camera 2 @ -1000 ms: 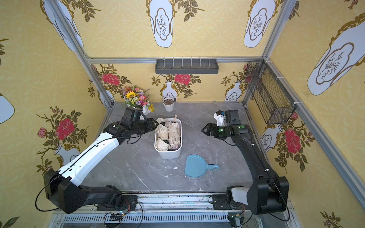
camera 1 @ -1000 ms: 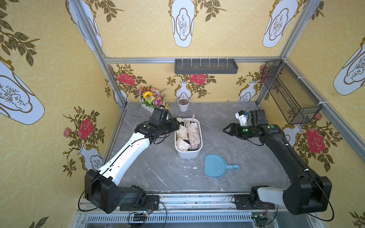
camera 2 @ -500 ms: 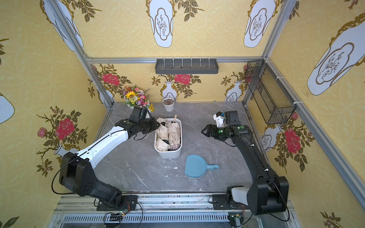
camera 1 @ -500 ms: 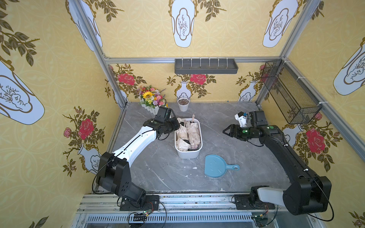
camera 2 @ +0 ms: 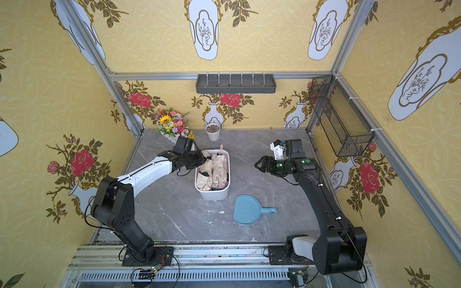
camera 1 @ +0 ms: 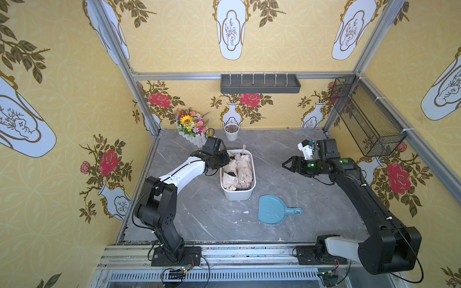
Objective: Put the umbrella into the storage box
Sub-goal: Adjust the umbrella in the storage box, then reset both arms
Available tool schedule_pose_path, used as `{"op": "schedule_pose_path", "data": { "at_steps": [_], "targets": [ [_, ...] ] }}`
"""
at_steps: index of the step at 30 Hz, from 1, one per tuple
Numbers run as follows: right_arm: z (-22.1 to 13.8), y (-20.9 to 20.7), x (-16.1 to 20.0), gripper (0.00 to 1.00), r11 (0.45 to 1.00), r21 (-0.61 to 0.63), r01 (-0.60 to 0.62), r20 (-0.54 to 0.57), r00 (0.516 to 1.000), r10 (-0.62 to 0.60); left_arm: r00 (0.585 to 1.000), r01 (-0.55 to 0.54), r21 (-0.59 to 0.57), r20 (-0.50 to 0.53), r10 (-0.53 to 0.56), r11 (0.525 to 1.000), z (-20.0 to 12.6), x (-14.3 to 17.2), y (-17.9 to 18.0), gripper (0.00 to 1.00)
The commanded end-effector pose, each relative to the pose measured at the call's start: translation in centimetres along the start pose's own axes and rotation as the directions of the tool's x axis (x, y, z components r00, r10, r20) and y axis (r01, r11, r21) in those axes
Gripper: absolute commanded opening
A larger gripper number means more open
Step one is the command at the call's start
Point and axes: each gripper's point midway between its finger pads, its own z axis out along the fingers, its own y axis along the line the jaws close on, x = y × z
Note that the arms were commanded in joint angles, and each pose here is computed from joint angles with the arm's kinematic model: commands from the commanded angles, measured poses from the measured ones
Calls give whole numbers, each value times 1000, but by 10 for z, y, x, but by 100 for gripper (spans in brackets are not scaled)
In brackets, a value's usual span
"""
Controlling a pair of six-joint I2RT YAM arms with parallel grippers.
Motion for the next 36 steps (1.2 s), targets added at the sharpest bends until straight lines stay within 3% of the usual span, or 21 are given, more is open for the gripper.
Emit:
{"op": "schedule_pose_path", "data": {
  "at_steps": [1,3,5,7,8,11,12,18,22,25,29,32,36],
  "targets": [
    [0,0,-2,79,1000,-2,1,12,1000,-1,999,-27,-19,-47,26,999,-4,11,4,23],
    [2,-3,-2,80,1000,6,-1,13,1000,1,999,-43,1,-16,43,999,-16,1,-6,30],
    [5,-6,-3,82,1000,17,1,20,1000,-1,998,-58,18,15,57,998,-29,-8,-16,50],
    [6,-10,-7,85,999,35,11,36,999,-12,996,-69,33,56,67,997,-44,-18,-26,64],
    [6,-12,-10,98,999,45,22,46,999,-24,994,-75,41,83,71,996,-53,-23,-30,70],
    [9,-18,-19,97,995,72,64,70,995,-69,982,-104,50,161,94,993,-76,-34,-34,84],
    [10,-22,-22,97,994,81,77,78,993,-84,976,-118,53,189,106,992,-84,-38,-33,98],
    [4,-54,-42,97,979,155,130,222,961,-163,918,-132,34,382,109,991,-125,-52,12,100],
    [-8,-91,-48,97,960,245,135,330,920,-213,819,-187,-71,539,195,980,-146,-53,61,100],
    [-10,-121,-40,97,930,349,120,338,909,-244,734,-179,-173,632,249,968,-159,-53,98,100],
    [-11,-148,-27,97,874,468,131,359,876,-323,661,-141,-295,683,312,945,-154,-42,152,100],
    [-7,-161,-16,97,857,500,122,395,849,-351,640,-121,-317,700,318,941,-150,-39,175,100],
    [9,-168,-10,97,876,467,121,432,833,-345,620,-105,-357,706,342,928,-142,-40,196,100]
  ]
}}
